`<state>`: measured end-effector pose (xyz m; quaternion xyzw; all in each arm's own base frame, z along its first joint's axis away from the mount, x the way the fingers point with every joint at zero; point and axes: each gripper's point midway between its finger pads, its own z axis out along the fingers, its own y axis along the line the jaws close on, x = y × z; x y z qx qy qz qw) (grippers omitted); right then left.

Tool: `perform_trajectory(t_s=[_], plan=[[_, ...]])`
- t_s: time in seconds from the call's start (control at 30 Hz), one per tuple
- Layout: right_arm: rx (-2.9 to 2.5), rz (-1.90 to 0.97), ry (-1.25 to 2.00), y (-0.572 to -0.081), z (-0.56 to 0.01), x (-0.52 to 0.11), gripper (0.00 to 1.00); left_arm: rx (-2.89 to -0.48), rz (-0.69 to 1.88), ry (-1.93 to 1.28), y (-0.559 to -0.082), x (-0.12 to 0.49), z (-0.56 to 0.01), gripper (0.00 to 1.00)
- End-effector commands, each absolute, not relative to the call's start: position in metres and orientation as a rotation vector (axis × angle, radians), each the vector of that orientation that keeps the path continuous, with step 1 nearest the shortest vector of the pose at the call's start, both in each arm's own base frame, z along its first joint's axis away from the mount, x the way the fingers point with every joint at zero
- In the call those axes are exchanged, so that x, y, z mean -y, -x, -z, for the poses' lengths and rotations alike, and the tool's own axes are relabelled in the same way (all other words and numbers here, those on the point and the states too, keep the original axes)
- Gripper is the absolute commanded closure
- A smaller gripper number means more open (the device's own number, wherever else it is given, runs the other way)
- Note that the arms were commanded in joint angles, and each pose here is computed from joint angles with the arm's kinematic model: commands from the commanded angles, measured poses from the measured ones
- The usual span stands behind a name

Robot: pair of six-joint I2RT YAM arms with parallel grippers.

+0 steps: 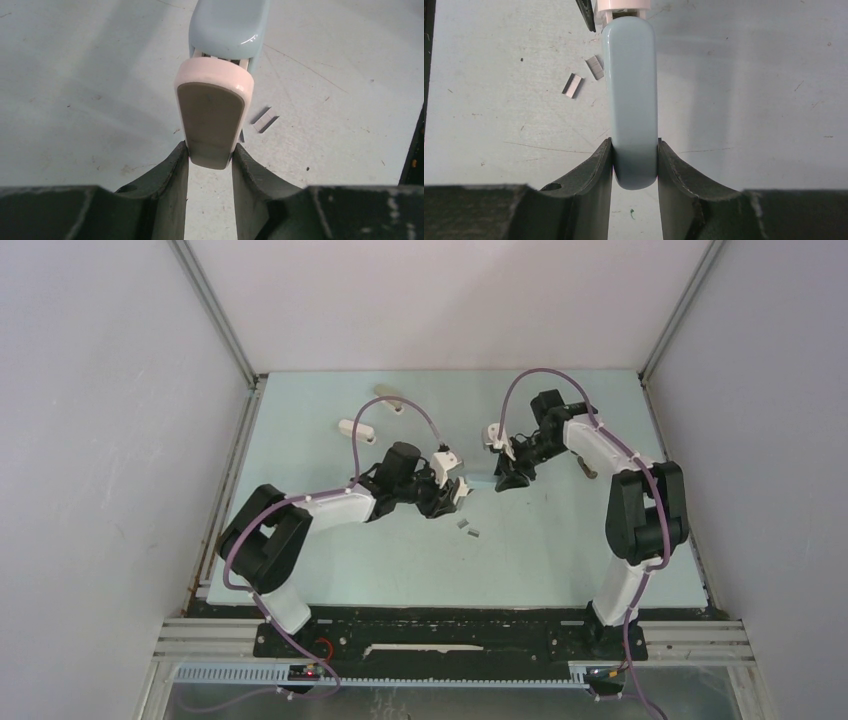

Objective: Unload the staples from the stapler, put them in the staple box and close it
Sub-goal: Unload the staple at the center of the board, then place the stapler at the center of the board.

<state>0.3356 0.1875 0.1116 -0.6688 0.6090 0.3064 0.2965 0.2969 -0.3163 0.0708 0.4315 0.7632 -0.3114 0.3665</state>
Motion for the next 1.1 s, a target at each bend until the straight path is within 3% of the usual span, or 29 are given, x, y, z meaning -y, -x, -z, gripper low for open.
perform_trajectory(t_s=[0.0, 0.37, 0.77, 1.07], plan=[[-1.605, -0.775, 1.804, -0.343, -0.118, -0.189, 1.0, -1.963, 0.694, -1.059, -0.322, 0.307, -0.083, 0.95], [-1.62, -0.86, 1.733, -0.333, -0.128, -0.197, 1.0, -1.932, 0.753, -0.976, -0.317, 0.31, -0.102, 0.93], [-1.601, -1.139, 1.581, -0.294, -0.156, -0.217, 1.0, -1.829, 1.001, -0.815, -0.287, 0.322, -0.138, 0.88], [-1.574, -1.346, 1.46, -0.271, -0.183, -0.232, 1.0, -1.727, 1.149, -0.742, -0.267, 0.328, -0.165, 0.75]])
